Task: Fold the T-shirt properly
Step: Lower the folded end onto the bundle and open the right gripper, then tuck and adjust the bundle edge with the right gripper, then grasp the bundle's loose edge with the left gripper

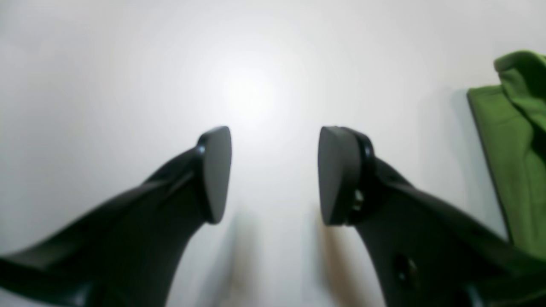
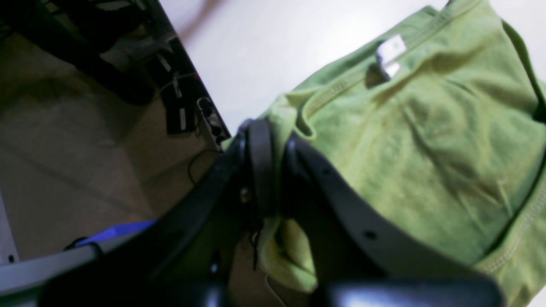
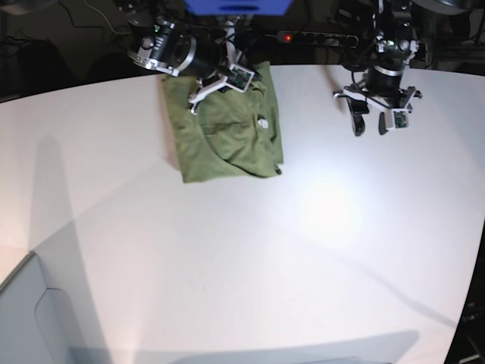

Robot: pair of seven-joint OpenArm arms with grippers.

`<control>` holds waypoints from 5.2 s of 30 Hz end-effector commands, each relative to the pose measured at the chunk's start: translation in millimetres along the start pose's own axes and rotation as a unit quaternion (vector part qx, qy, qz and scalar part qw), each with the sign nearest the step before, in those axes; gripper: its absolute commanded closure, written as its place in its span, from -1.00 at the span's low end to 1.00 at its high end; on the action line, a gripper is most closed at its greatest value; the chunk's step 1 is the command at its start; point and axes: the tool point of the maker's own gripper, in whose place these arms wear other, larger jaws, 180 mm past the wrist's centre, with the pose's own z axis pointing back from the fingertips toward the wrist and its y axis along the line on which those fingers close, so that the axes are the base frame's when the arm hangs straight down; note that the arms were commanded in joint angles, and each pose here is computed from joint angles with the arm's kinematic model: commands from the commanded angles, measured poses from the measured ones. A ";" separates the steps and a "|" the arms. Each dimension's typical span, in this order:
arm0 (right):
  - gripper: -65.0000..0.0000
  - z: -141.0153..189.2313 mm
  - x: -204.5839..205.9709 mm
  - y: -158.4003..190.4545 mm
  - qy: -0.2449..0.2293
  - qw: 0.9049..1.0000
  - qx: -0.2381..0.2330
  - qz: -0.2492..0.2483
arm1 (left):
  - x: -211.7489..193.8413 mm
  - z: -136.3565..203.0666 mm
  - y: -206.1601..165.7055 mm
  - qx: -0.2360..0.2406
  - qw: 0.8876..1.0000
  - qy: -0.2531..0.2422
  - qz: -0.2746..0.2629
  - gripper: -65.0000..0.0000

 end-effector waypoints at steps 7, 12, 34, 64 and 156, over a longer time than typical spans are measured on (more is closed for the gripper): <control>1.00 -1.2 12.5 16.7 -0.024 0.999 0.027 0.007 | 10.8 2.3 1.0 -0.001 1.000 -0.019 -0.003 0.04; 0.75 -3.7 18.6 16.5 -0.029 0.999 0.030 0.015 | 10.8 2.3 1.0 -0.001 1.000 -0.019 -0.003 0.04; -0.17 22.6 31.8 -89.7 -0.052 0.992 -0.116 0.001 | 5.0 11.7 -1.4 -0.003 1.000 -0.011 -0.006 0.04; 1.00 -4.2 -19.0 -187.1 -0.055 0.979 -0.160 -0.114 | 29.0 35.7 -39.2 -0.035 0.998 -0.047 0.016 0.03; 1.00 98.5 -75.7 -90.5 -0.074 0.953 -0.241 -0.170 | -45.6 -1.9 -165.2 -0.197 0.965 0.064 0.159 -0.16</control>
